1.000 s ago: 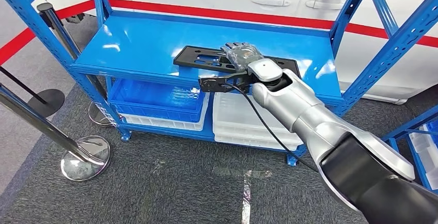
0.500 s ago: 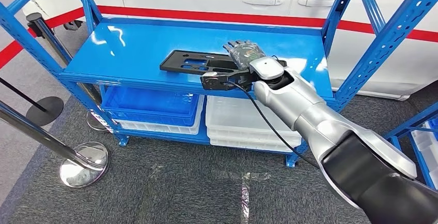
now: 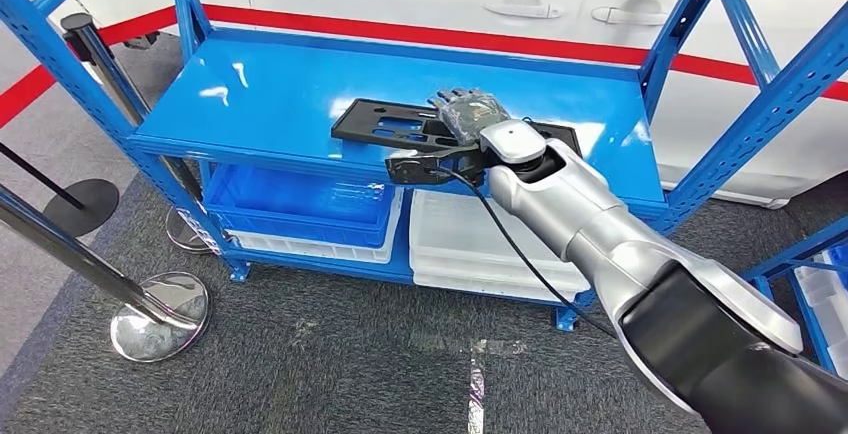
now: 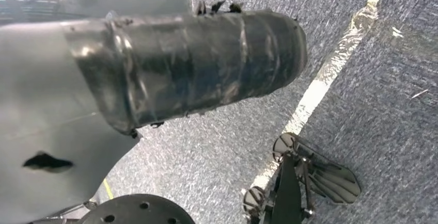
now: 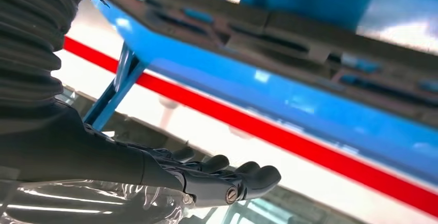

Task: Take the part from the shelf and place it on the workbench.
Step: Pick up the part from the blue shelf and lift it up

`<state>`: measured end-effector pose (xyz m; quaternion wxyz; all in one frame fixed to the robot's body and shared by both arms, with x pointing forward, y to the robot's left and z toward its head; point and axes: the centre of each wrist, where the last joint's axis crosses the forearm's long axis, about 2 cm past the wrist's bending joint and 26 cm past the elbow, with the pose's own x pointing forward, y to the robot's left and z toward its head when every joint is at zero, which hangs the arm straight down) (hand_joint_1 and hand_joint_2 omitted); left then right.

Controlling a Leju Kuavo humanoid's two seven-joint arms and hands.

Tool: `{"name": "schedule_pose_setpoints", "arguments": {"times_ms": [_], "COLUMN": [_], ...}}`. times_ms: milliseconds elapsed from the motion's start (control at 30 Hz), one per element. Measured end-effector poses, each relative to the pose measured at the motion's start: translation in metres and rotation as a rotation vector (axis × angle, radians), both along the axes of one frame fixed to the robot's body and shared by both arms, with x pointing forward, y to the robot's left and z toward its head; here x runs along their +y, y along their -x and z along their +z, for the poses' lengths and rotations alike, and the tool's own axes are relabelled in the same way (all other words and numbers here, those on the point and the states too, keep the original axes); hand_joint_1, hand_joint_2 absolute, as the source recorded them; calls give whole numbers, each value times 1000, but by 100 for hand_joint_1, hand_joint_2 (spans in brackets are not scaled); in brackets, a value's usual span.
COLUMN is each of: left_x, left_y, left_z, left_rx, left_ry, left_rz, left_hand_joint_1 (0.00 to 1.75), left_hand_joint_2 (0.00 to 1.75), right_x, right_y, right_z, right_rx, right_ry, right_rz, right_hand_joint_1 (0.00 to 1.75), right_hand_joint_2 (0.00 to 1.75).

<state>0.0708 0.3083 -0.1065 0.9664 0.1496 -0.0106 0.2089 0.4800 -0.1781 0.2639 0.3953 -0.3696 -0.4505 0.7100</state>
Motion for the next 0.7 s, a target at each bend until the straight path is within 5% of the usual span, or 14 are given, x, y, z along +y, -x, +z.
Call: {"name": "schedule_pose_setpoints", "arguments": {"times_ms": [700], "left_x": [2], "left_y": [-1], "left_z": [0], "left_rx": [-1], "left_ry": [4], "left_rz": [0], "left_hand_joint_1": [0], "left_hand_joint_2": [0], "right_x": [-4], "right_y": [10], "right_z": [-31], "right_rx": [83], "right_ry": [1], "right_rz": [18], "right_hand_joint_1": [0], "right_hand_joint_2": [175]}}
